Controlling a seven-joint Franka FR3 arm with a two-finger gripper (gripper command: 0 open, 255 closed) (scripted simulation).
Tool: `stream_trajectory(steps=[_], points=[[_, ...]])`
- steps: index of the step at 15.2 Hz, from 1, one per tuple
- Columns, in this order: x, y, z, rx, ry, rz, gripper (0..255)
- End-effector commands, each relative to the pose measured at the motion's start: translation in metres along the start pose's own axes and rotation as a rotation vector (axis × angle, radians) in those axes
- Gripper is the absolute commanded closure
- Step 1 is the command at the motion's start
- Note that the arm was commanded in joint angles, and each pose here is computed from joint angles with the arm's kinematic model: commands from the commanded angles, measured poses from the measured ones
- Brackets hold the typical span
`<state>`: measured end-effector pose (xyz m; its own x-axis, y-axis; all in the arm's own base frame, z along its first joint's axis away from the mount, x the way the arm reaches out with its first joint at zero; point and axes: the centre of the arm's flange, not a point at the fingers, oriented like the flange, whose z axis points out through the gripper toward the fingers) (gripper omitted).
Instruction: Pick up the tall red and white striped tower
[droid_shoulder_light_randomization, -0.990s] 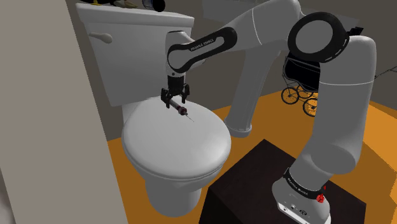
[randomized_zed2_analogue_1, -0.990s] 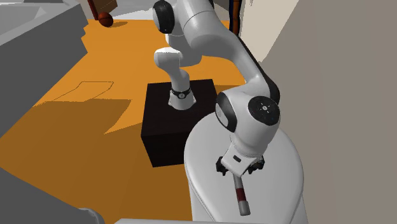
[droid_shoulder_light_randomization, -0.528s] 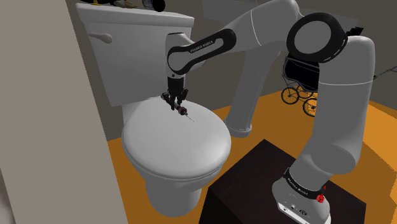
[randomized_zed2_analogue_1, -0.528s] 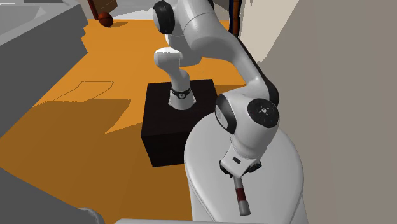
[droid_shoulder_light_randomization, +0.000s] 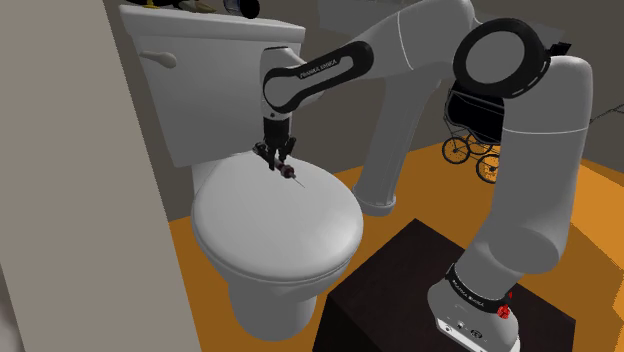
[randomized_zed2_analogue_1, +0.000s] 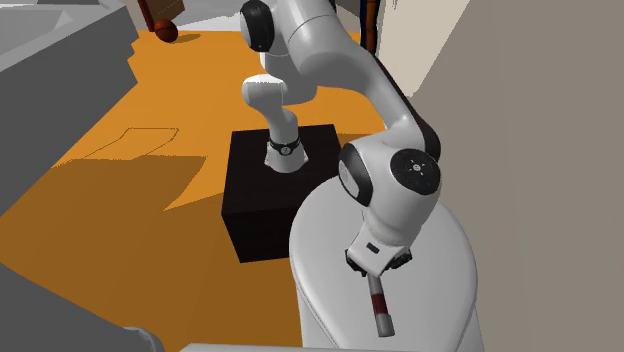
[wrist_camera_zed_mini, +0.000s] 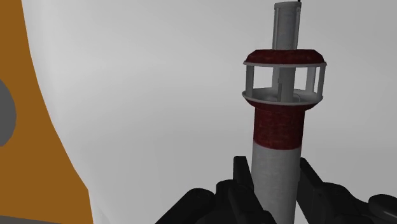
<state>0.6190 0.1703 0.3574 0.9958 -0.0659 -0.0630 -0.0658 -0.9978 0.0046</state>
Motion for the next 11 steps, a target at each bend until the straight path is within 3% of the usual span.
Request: stream_trajectory(steps=[1, 11], points=[[0.0, 0.0, -0.009, 0.0, 0.0, 0.0, 255], [-0.003, 0.0, -0.062, 0.0, 0.0, 0.0, 255]])
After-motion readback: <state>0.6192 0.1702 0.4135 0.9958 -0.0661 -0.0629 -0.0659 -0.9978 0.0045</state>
